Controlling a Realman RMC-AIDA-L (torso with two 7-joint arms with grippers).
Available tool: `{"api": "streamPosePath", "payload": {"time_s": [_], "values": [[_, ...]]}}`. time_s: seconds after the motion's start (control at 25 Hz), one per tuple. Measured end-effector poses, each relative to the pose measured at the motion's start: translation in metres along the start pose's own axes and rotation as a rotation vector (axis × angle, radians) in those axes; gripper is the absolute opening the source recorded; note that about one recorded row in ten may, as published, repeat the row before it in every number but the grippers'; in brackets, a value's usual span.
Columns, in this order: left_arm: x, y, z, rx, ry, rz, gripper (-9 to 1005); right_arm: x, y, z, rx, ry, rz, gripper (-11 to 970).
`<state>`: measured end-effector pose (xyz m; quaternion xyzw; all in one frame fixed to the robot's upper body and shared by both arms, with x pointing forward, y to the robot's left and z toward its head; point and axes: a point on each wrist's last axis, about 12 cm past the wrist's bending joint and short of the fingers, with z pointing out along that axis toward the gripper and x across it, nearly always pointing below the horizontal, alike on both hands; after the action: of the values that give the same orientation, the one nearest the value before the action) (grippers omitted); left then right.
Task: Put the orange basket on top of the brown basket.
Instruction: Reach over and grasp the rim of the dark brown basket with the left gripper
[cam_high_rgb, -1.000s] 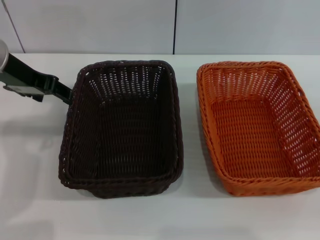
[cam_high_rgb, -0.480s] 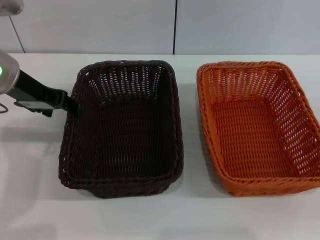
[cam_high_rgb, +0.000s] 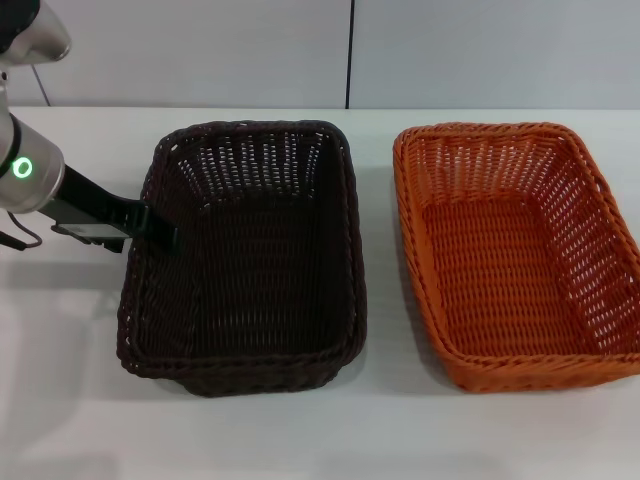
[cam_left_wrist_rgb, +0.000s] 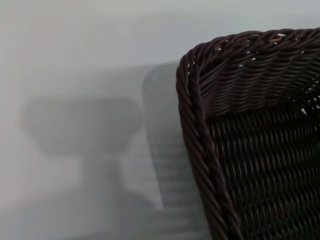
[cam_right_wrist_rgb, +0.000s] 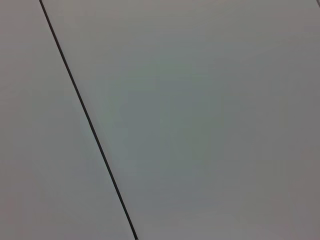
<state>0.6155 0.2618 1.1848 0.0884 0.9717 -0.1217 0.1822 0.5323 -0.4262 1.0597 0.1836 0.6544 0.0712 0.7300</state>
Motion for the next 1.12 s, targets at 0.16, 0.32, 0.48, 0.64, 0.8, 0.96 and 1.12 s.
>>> {"api": "streamPosePath", "payload": {"time_s": [0.16, 0.32, 0.48, 0.64, 0.8, 0.96, 1.12], "values": [[0.002, 0.002, 0.012, 0.002, 0.01, -0.008, 736, 0.0, 0.001, 0.001, -0.003, -0.001, 0.001, 730], [0.004, 0.003, 0.021, 0.005, 0.024, -0.004, 736, 0.0, 0.002, 0.002, -0.004, -0.002, 0.001, 730], [0.005, 0.007, 0.022, 0.012, 0.018, -0.023, 660, 0.0, 0.001, 0.001, -0.003, -0.001, 0.001, 730], [0.005, 0.009, 0.02, 0.014, 0.009, -0.027, 559, 0.0, 0.001, 0.001, -0.002, 0.0, 0.001, 730], [0.006, 0.008, 0.019, 0.015, 0.009, -0.019, 448, 0.0, 0.001, 0.002, 0.002, 0.004, 0.001, 730], [0.004, 0.007, 0.014, 0.014, 0.0, -0.004, 334, 0.0, 0.001, 0.002, 0.003, 0.005, 0.001, 729], [0.0, 0.005, -0.001, 0.016, -0.018, 0.046, 217, 0.0, 0.001, 0.003, 0.003, 0.005, 0.001, 729]]}}
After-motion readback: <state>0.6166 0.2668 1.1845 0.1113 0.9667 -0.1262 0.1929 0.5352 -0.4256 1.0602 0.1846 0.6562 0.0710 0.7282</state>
